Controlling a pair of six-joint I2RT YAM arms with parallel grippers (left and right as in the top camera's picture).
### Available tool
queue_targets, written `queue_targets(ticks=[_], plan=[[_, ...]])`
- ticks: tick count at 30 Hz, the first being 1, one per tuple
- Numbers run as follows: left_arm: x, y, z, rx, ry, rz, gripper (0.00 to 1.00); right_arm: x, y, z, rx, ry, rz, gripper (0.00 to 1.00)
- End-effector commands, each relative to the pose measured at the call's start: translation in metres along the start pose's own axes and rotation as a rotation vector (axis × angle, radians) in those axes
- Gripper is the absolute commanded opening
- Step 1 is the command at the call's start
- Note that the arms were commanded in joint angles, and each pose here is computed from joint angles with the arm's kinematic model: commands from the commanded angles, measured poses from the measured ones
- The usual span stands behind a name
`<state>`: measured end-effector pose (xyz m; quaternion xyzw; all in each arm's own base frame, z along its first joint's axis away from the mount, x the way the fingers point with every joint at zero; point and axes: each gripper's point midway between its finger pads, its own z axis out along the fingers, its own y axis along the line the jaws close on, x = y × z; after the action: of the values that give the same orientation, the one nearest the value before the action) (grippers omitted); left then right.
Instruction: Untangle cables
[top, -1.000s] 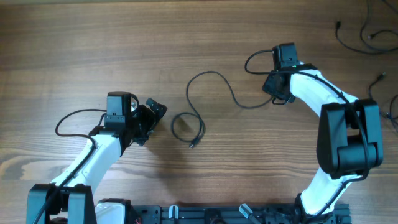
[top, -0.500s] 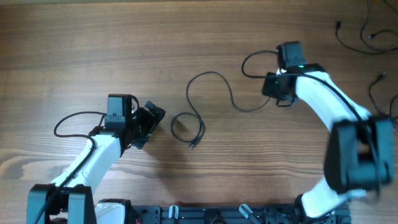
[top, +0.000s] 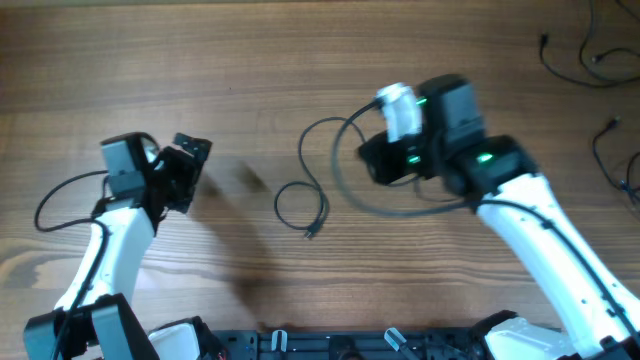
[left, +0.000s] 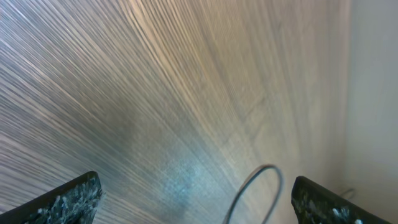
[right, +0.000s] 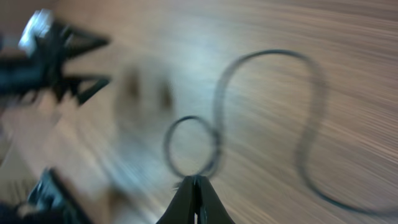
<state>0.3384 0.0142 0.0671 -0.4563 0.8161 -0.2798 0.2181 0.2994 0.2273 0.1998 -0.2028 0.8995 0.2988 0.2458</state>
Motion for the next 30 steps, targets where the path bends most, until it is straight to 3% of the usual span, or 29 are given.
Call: queue_targets(ticks=[1, 9, 12, 17, 18, 19, 22, 30], plan=[[-0.005, 0.0, -0.012, 0.049, 0.041, -0.04, 1.0, 0.01, 0.023, 0.035, 0.013, 0.047, -0.06, 0.04], [-0.011, 0.022, -0.018, -0.005, 0.036, -0.115, 1.0, 0.057, 0.032, 0.119, 0.043, 0.217, -0.036, 0.04], [-0.011, 0.025, -0.018, -0.021, 0.031, -0.12, 1.0, 0.072, 0.026, 0.134, 0.066, 0.271, 0.036, 0.11], [-0.009, 0.033, -0.018, -0.058, 0.032, -0.133, 1.0, 0.07, 0.007, 0.138, 0.159, 0.247, 0.167, 0.53], [-0.008, 0.033, -0.018, -0.061, 0.035, -0.136, 1.0, 0.068, 0.0, 0.137, 0.197, 0.231, 0.2, 0.89], [-0.008, 0.034, -0.018, -0.062, 0.036, -0.136, 1.0, 0.066, -0.006, 0.135, 0.233, 0.214, 0.235, 0.95], [-0.008, 0.034, -0.018, -0.062, 0.036, -0.136, 1.0, 0.063, -0.027, 0.13, 0.32, 0.182, 0.33, 1.0], [-0.008, 0.034, -0.018, -0.063, 0.037, -0.137, 1.0, 0.057, -0.094, 0.103, 0.52, 0.102, 0.598, 1.0]])
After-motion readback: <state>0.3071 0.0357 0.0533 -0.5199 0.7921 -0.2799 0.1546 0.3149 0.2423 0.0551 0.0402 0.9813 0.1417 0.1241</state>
